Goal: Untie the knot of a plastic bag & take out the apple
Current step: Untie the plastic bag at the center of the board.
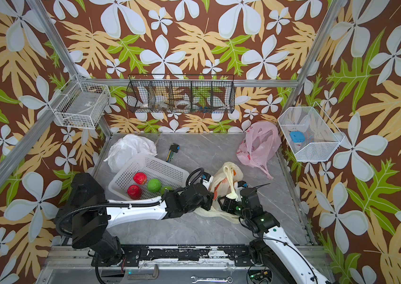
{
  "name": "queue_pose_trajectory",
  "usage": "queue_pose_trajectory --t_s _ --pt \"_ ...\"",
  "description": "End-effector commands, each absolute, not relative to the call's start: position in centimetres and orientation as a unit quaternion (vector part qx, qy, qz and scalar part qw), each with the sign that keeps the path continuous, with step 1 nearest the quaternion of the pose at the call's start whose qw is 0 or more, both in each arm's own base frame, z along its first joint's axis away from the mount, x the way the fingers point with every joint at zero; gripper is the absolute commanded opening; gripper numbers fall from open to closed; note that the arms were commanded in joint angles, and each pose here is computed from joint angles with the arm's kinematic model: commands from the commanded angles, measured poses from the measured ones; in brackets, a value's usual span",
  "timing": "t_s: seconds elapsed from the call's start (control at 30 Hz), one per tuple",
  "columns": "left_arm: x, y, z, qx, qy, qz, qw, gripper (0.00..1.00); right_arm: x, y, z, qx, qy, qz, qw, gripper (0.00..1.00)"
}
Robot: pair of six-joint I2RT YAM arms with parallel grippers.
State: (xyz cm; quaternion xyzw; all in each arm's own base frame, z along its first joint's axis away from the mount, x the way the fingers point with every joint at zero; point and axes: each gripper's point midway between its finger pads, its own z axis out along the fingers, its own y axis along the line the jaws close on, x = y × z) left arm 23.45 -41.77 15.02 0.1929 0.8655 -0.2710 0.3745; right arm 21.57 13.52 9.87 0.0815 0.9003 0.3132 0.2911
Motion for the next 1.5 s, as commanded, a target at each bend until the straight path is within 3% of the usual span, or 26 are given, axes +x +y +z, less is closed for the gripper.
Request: queue_pose_trajectory --t_s 0.0,0.17,0.2,0.57,0.6,0.67,0.73,0.83,0.97,1.23,1.47 --pt "23.7 -41.1 15.3 0.191 0.866 -0.265 0.380 0.00 22.1 14.1 10.5 0.074 0.893 0.316 0.311 0.45" --pt "24.8 -38.4 15.2 0.175 0.871 -0.235 0.394 0.00 21.1 13.8 10.0 0.069 0.906 0.292 0.298 0.01" --pt "25.2 -37.6 15.0 0.171 0.874 -0.226 0.395 0.00 20.6 13.4 9.4 0.067 0.915 0.275 0.288 0.00" --pt "28.0 -32.9 15.2 0.131 0.879 -0.187 0.419 0.00 17.5 12.7 5.8 0.036 0.949 0.214 0.231 0.00" --pt "28.1 -32.7 15.4 0.131 0.879 -0.185 0.420 0.05 17.3 12.9 5.7 0.031 0.951 0.207 0.226 0.00" --pt "28.2 -32.5 16.1 0.131 0.878 -0.183 0.423 0.35 17.1 13.3 5.7 0.019 0.955 0.202 0.217 0.04" --pt "27.9 -32.5 17.0 0.133 0.875 -0.192 0.424 0.43 17.2 13.5 6.2 0.014 0.956 0.194 0.218 0.24" --pt "26.7 -32.4 18.1 0.138 0.870 -0.206 0.426 0.41 17.9 13.4 8.3 0.015 0.952 0.191 0.240 0.40" --pt "24.1 -33.0 19.4 0.159 0.865 -0.196 0.434 0.37 18.5 12.9 11.3 0.016 0.943 0.189 0.274 0.45" --pt "21.8 -36.4 17.6 0.190 0.872 -0.223 0.394 0.47 17.9 13.0 13.5 -0.007 0.946 0.185 0.264 0.45" --pt "19.1 -37.6 12.9 0.223 0.892 -0.196 0.341 0.49 19.5 16.2 16.8 -0.026 0.921 0.259 0.289 0.39"
